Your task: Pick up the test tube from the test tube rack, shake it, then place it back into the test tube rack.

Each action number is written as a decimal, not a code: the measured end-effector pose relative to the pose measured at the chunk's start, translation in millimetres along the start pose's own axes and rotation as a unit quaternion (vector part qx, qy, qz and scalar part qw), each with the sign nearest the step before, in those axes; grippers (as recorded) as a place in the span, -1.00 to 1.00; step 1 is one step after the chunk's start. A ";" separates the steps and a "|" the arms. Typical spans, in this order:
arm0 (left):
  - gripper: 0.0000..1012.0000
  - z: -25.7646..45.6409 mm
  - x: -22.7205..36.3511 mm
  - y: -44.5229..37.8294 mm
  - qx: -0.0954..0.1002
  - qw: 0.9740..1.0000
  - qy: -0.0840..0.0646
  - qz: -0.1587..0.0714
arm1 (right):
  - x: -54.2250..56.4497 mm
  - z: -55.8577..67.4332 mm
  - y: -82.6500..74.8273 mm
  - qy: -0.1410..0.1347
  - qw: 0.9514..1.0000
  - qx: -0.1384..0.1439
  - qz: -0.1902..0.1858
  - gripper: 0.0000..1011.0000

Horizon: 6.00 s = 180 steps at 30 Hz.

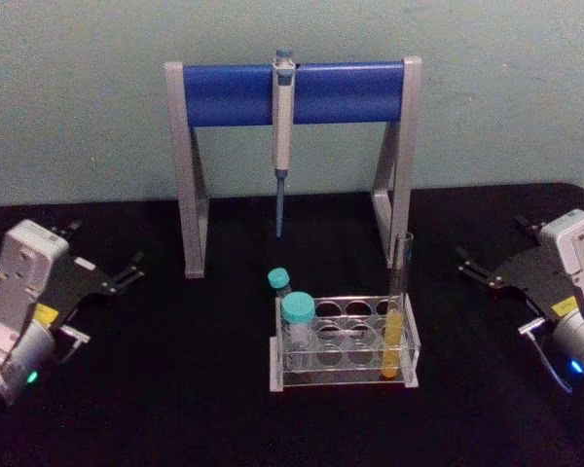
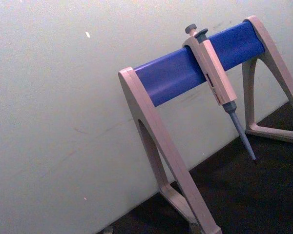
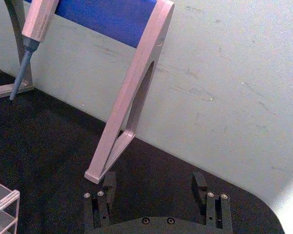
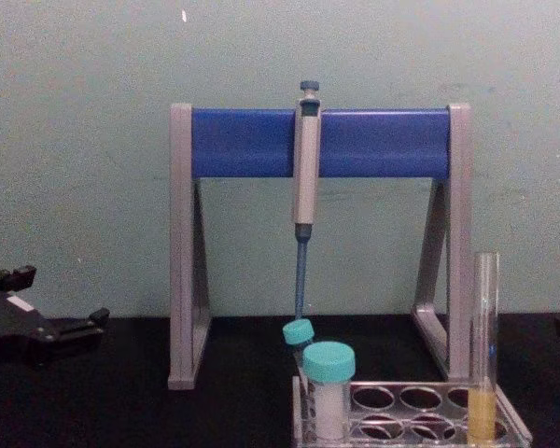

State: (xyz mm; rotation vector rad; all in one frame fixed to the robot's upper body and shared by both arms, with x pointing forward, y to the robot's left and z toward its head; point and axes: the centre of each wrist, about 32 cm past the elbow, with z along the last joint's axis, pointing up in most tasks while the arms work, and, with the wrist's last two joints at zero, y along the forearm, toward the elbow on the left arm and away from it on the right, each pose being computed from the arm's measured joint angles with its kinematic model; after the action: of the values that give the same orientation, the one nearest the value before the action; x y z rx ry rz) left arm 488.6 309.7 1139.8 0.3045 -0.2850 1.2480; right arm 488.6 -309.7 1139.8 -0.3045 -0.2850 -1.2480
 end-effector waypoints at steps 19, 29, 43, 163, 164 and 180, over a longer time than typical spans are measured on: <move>0.98 0.0 0.0 0.0 0.000 1.000 0.000 0.000 | 0.0 0.0 0.0 0.000 1.000 0.000 0.000 0.98; 0.98 0.0 0.0 0.0 0.000 1.000 0.000 0.000 | 0.0 0.0 0.0 0.000 1.000 0.000 0.000 0.98; 0.98 0.0 0.0 0.0 0.000 1.000 0.000 0.000 | 5.6 -0.6 -3.1 0.019 1.000 0.010 -0.003 0.98; 0.98 0.0 0.0 0.0 0.000 1.000 0.000 0.000 | 37.0 -8.3 40.1 0.268 0.894 0.056 0.356 0.98; 0.98 0.0 0.0 0.0 0.000 1.000 0.000 0.000 | 36.9 -8.2 40.5 0.268 0.893 0.055 0.357 0.98; 0.98 0.0 0.0 0.0 0.000 1.000 0.000 0.000 | 37.1 -8.0 41.3 0.267 0.892 0.053 0.360 0.98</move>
State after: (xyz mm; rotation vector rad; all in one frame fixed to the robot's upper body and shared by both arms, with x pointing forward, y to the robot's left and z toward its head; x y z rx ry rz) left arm 488.6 309.7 1139.8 0.3045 -0.2850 1.2479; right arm 539.3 -333.5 1143.3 0.0467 0.2302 -0.5350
